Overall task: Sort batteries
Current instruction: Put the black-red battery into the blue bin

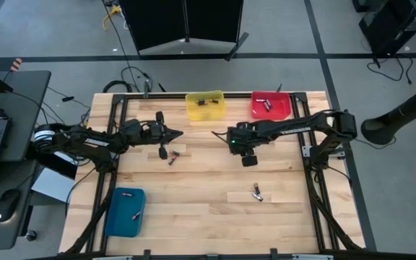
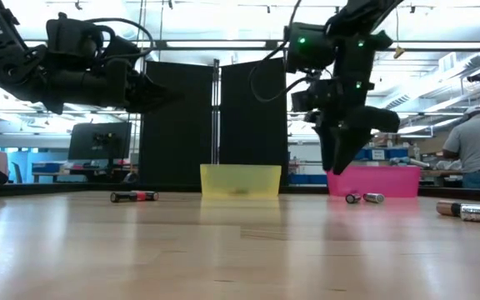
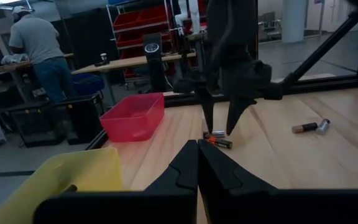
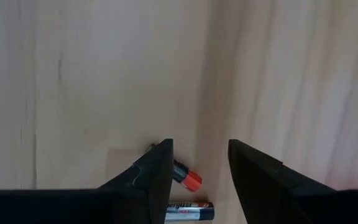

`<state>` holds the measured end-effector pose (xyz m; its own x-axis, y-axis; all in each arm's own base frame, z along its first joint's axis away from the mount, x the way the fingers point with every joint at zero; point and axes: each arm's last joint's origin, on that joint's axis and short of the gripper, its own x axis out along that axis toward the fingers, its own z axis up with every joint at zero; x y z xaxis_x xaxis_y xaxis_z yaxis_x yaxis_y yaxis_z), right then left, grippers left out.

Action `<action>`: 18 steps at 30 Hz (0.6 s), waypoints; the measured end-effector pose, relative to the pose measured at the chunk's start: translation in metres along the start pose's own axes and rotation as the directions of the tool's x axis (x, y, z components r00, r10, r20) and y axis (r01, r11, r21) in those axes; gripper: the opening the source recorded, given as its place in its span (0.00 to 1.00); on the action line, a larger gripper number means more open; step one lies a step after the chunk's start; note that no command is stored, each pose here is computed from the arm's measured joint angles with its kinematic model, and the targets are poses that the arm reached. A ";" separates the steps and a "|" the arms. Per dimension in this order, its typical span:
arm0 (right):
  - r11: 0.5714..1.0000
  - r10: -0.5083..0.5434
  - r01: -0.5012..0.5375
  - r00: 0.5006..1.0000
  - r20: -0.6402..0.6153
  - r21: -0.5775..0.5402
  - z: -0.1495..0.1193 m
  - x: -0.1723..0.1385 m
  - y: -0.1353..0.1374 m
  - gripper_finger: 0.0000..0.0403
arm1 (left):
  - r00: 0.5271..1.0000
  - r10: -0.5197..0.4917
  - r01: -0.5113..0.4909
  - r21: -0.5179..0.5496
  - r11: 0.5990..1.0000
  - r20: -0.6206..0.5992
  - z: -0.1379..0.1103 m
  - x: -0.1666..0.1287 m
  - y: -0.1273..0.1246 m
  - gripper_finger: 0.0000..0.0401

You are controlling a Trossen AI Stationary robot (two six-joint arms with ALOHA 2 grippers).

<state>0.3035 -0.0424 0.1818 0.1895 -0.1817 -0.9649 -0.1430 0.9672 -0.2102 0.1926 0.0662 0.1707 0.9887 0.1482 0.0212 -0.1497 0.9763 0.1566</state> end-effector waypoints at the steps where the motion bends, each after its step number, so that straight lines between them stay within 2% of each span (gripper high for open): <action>1: 1.000 0.005 -0.006 1.000 -0.012 -0.030 0.003 0.002 0.001 0.42 | 1.000 -0.003 0.003 -0.001 1.000 -0.002 0.000 0.000 -0.001 0.03; 5: 0.991 0.027 -0.037 0.997 -0.076 -0.128 0.009 0.015 0.004 0.42 | 1.000 -0.005 0.005 -0.004 1.000 -0.013 -0.001 0.000 -0.001 0.03; 12: 0.976 0.059 -0.098 0.979 -0.194 -0.195 0.010 0.032 0.010 0.41 | 1.000 -0.014 0.014 -0.008 1.000 -0.027 -0.004 -0.001 -0.003 0.03; 18: 0.968 0.033 -0.074 0.985 -0.170 -0.242 0.010 0.021 0.011 0.41 | 0.999 -0.018 0.017 -0.009 1.000 -0.028 -0.004 -0.001 -0.003 0.03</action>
<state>0.3153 -0.0335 0.1610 0.0168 -0.1771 -0.9841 -0.3872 0.9063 -0.1697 0.1916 0.0635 0.1659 0.9907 0.1354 -0.0095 -0.1325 0.9801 0.1481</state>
